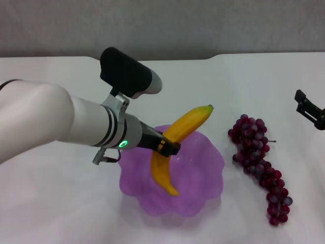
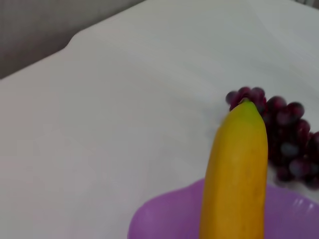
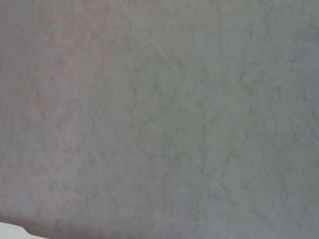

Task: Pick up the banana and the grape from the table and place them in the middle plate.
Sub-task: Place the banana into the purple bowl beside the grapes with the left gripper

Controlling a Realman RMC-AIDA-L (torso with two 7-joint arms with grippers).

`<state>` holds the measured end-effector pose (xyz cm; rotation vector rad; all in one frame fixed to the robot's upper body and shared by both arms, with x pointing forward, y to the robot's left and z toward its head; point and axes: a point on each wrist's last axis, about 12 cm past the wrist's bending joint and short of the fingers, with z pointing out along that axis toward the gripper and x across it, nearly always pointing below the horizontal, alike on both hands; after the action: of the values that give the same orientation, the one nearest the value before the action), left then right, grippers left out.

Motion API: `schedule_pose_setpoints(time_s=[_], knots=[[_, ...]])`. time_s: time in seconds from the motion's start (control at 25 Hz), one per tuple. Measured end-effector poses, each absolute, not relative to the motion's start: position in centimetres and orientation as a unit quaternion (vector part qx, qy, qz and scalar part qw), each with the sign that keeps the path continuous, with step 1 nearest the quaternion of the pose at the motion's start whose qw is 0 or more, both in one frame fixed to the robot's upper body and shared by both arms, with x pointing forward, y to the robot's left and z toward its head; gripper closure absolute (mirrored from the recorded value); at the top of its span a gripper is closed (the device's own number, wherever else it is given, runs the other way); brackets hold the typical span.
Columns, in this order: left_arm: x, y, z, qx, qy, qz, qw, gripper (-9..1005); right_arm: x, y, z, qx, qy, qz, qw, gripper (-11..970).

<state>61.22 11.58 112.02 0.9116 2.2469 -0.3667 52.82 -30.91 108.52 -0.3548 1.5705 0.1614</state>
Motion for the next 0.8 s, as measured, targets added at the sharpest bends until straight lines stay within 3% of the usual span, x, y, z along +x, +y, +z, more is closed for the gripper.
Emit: schedule_pose_setpoints(time_s=[0.8], knots=[[60.7,12.3,110.4,0.351,0.877,-0.130,0.301,345,52.8,-30.9,108.5,-0.161,0.702,0.072,0.690,80]])
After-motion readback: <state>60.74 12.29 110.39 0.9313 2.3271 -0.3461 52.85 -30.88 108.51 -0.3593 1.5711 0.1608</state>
